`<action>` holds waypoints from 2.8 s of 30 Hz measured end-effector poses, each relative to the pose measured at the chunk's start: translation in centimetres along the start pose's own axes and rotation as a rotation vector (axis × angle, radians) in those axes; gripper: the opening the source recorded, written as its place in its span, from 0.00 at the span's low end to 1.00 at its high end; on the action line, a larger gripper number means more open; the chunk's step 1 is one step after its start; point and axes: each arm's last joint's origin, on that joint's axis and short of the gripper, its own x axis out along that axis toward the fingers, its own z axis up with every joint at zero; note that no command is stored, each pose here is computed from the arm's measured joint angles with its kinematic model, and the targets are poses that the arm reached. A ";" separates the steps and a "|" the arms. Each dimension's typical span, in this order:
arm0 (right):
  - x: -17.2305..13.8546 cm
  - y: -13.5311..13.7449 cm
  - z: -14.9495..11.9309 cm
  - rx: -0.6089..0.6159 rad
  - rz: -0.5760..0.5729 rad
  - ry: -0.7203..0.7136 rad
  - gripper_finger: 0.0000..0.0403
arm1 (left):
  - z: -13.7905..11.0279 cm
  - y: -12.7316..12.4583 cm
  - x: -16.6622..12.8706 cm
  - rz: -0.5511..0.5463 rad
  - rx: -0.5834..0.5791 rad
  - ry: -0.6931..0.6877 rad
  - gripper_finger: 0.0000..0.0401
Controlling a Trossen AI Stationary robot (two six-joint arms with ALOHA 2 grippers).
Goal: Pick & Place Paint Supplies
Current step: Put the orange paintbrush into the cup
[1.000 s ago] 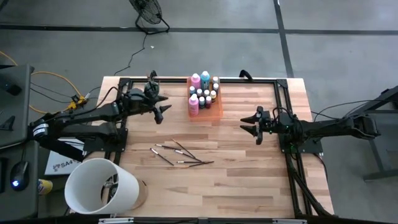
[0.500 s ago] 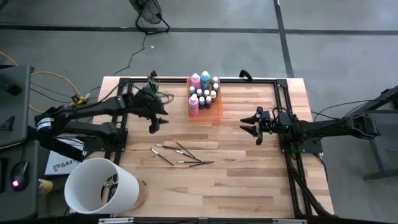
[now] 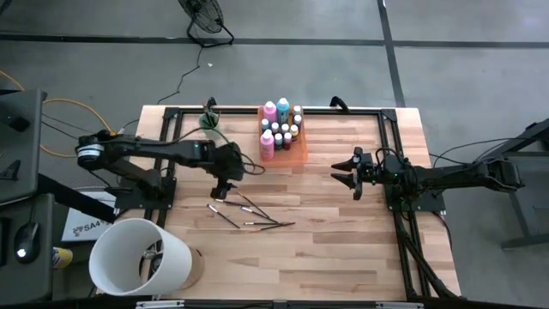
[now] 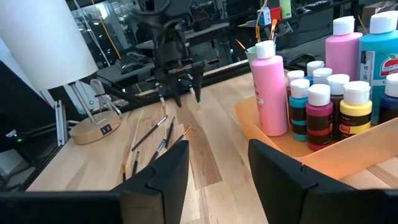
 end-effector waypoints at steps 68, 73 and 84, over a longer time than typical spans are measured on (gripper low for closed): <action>0.0 0.0 -0.1 0.000 -0.001 0.005 0.40 | 1.2 -2.3 7.8 -0.109 0.291 0.433 0.29; 0.0 0.0 -0.1 0.000 -0.002 0.005 0.40 | 1.2 -2.3 7.8 -0.108 0.291 0.436 0.28; 0.0 0.0 -0.1 0.000 -0.001 0.005 0.40 | 1.1 -2.3 7.8 -0.103 0.263 0.449 0.02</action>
